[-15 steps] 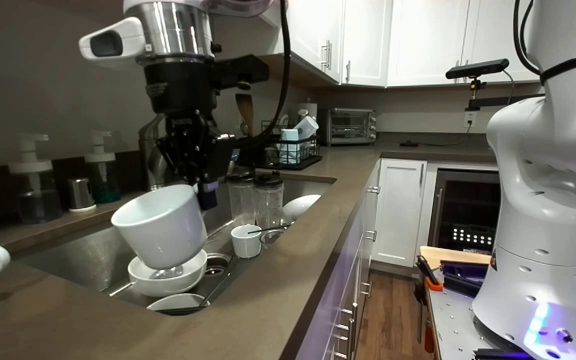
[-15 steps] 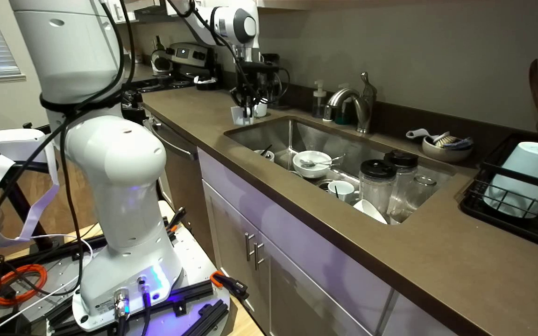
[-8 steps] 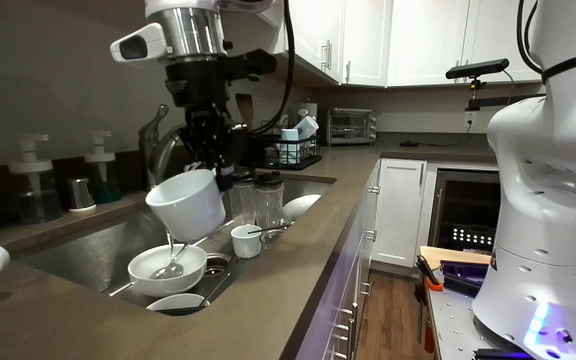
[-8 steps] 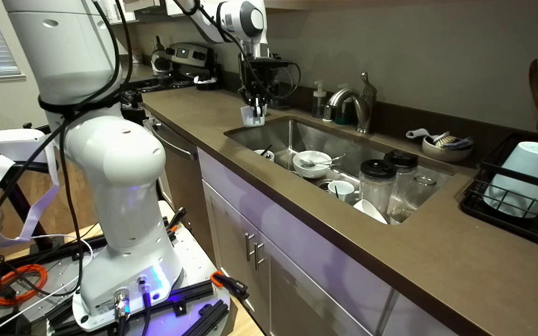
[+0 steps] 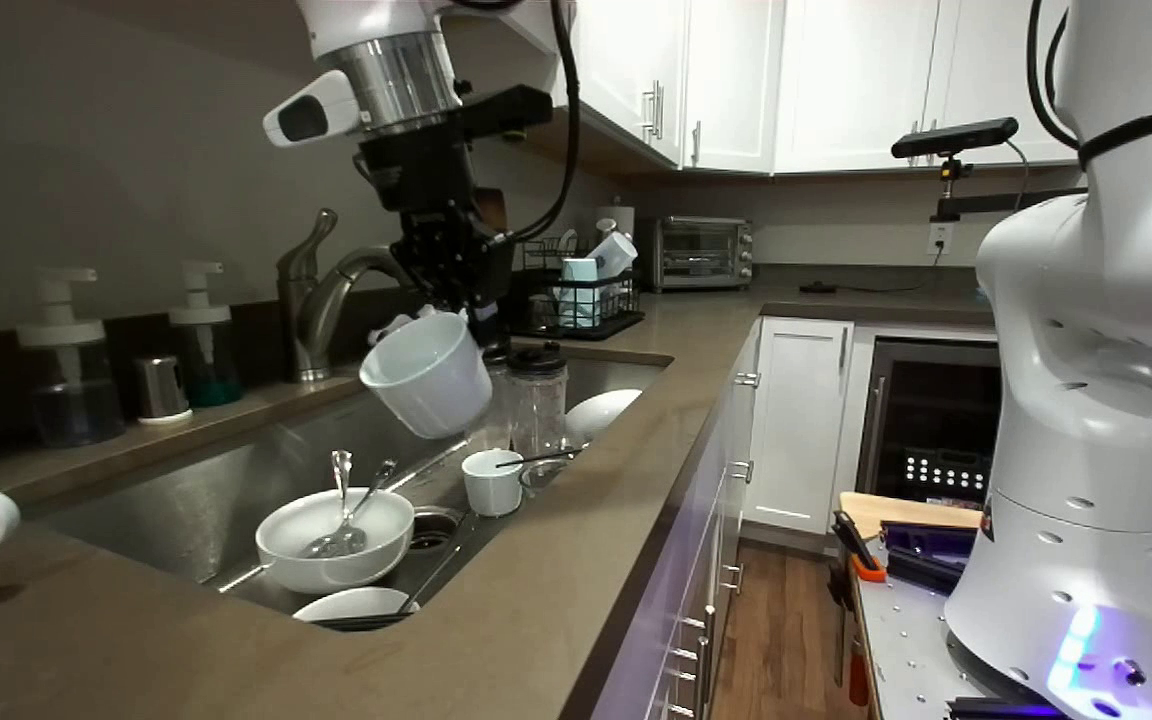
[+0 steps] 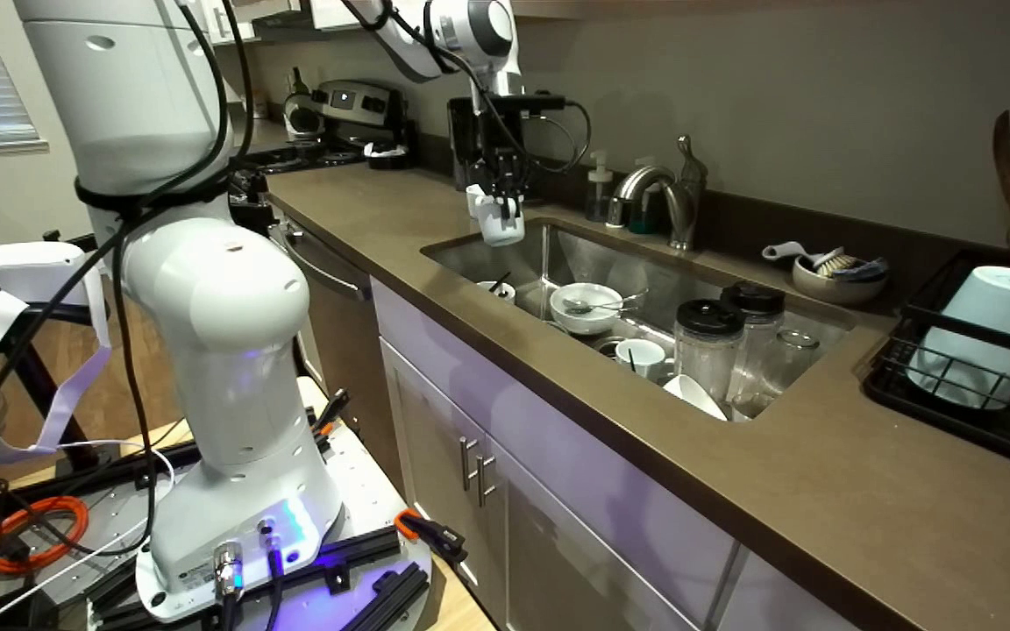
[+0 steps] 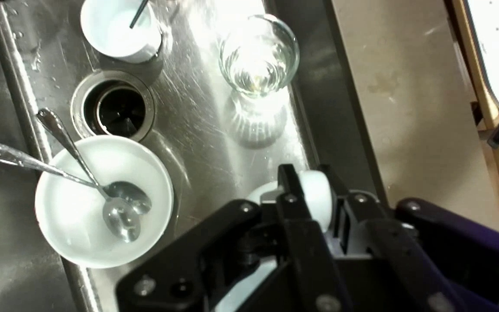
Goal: Pour the water from the mug towards the edge into the sink
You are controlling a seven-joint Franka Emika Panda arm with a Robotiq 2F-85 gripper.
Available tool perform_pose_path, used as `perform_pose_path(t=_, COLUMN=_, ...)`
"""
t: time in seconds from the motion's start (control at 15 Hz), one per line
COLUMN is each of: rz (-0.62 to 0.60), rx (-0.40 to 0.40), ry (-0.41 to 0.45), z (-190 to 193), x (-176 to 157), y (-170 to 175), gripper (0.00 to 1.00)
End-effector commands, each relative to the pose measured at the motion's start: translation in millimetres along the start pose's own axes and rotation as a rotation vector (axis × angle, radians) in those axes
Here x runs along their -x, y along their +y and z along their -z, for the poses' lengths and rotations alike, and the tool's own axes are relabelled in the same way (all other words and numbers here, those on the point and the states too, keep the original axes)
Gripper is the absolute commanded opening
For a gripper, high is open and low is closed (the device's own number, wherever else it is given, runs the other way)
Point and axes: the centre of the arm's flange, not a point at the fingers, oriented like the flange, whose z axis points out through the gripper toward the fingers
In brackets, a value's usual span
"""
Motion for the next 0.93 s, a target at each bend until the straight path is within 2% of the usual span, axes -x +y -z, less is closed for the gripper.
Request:
perform_pose_path(t=0.0, rz=-0.026, rx=0.015, ry=-0.122, z=14.4, x=-6.7, y=17.3, gripper=0.06)
perform_pose_path(t=0.87, rz=-0.05, rx=0.003, ry=-0.523, z=-2.4, x=-42.8, y=45.7, gripper=0.06)
